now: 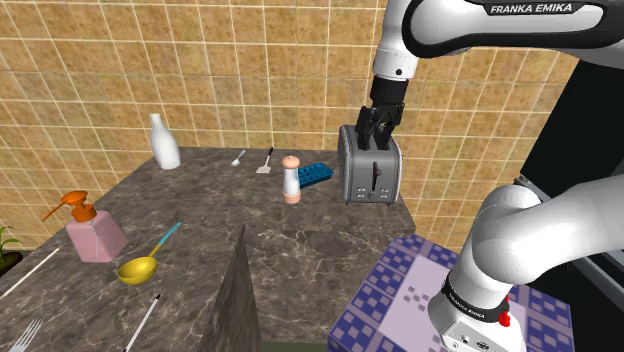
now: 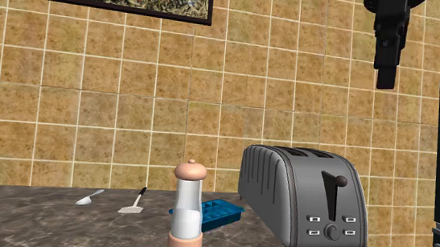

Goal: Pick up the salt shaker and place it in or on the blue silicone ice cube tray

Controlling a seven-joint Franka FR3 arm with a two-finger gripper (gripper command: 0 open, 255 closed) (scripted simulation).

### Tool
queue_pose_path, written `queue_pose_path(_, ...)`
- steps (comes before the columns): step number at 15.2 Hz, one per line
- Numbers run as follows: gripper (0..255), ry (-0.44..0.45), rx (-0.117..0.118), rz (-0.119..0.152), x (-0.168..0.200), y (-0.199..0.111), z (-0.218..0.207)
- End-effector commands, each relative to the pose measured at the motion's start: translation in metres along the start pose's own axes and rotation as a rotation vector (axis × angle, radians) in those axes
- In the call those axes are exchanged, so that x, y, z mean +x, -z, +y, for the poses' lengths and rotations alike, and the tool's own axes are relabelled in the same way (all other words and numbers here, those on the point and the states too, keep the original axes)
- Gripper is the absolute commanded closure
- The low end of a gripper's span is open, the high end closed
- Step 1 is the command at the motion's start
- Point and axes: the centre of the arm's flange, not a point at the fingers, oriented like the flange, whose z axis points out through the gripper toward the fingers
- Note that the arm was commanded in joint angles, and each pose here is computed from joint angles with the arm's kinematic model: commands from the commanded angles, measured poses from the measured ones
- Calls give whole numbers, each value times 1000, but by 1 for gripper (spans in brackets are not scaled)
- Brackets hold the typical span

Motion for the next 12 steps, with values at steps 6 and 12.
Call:
queue_pose_path(6, 0, -3, -14, -2, 60, -29, -5)
queue_pose_path(12, 0, -6, -31, -4, 131, -63, -11)
